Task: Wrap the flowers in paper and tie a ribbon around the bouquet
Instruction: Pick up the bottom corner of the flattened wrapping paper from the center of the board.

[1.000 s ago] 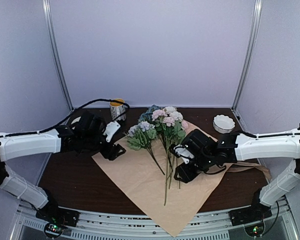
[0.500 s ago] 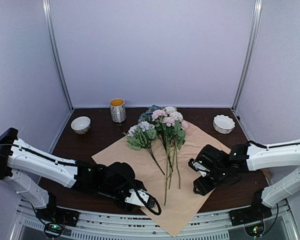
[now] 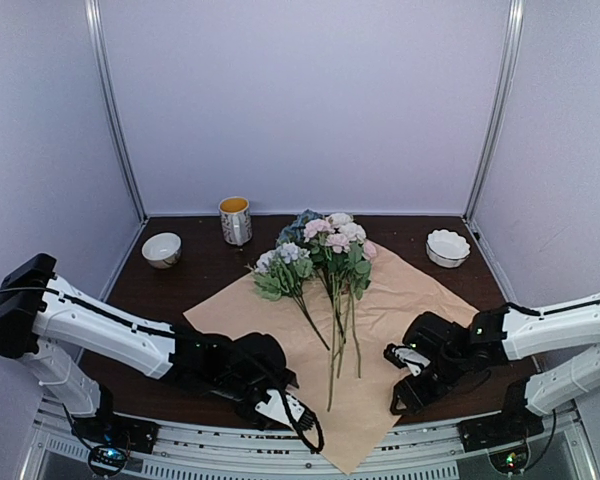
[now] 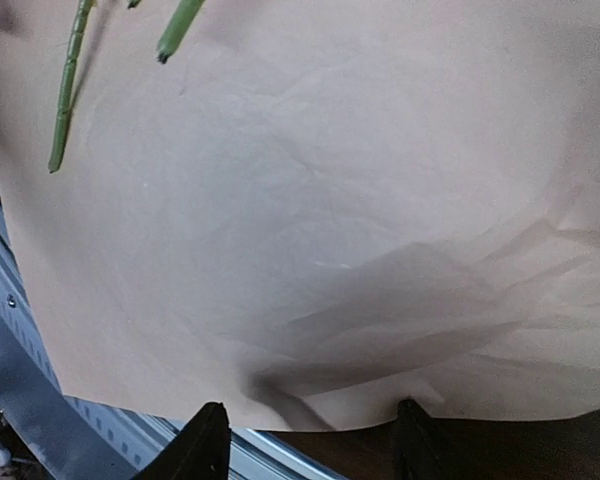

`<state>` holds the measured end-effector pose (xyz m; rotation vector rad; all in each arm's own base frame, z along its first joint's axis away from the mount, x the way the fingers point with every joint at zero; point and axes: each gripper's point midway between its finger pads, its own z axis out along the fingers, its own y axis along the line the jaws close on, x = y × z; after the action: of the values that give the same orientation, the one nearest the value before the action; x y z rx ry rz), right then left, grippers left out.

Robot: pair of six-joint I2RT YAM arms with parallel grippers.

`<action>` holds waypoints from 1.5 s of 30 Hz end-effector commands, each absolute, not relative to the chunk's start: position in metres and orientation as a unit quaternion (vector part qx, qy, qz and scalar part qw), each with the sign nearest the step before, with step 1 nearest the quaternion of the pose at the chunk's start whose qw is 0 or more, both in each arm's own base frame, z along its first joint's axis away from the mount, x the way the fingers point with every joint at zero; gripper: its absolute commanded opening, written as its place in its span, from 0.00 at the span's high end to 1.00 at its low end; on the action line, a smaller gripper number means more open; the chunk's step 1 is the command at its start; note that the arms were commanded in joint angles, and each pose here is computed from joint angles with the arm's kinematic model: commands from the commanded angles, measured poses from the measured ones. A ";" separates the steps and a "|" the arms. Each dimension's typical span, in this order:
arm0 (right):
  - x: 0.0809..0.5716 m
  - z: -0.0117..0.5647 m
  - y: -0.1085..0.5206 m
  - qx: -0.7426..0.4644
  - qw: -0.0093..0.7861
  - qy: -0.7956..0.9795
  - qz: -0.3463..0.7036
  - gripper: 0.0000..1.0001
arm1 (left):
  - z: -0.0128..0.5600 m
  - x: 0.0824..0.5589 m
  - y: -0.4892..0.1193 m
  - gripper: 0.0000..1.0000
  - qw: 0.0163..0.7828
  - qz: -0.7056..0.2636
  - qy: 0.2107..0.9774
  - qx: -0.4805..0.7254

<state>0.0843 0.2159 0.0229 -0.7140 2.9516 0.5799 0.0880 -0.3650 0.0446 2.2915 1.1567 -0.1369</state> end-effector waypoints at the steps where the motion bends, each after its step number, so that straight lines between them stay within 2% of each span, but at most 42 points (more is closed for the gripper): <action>1: 0.058 0.011 0.227 -0.214 -0.030 0.948 0.232 0.43 | 0.039 0.081 -0.367 0.21 0.266 -0.049 0.392 0.879; 6: 0.065 0.026 0.266 -0.219 -0.020 0.928 0.300 0.43 | 0.021 0.082 -0.372 0.21 0.253 -0.032 0.376 0.891; 12: 0.071 0.026 0.267 -0.232 -0.008 0.930 0.287 0.43 | 0.027 0.087 -0.376 0.25 0.287 -0.035 0.398 0.871; 18: 0.074 0.029 0.264 -0.265 -0.005 0.928 0.262 0.43 | 0.034 0.095 -0.379 0.65 0.294 -0.028 0.434 0.851; 23: 0.085 0.056 0.266 -0.317 0.039 0.913 0.253 0.44 | 0.035 0.098 -0.378 1.00 0.288 -0.022 0.444 0.848; 28: 0.091 0.091 0.278 -0.376 0.109 0.881 0.267 0.49 | 0.038 0.101 -0.379 1.00 0.285 -0.037 0.459 0.841; 35: 0.077 0.140 0.303 -0.556 0.315 0.728 0.247 0.52 | 0.049 0.106 -0.380 1.00 0.287 -0.078 0.480 0.825; 38: 0.052 0.134 0.309 -0.644 0.359 0.638 0.221 0.46 | 0.052 0.108 -0.381 1.00 0.290 -0.096 0.488 0.818; 43: 0.020 0.100 0.311 -0.783 0.386 0.471 0.130 0.43 | 0.052 0.109 -0.380 1.00 0.289 -0.103 0.492 0.814; 45: 0.019 0.092 0.318 -0.798 0.395 0.444 0.103 0.41 | 0.052 0.110 -0.380 1.00 0.288 -0.104 0.493 0.814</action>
<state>0.0116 0.3053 0.1005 -1.9233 1.4539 0.5143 0.1081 -0.3672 0.0328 2.2357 1.3301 -0.2168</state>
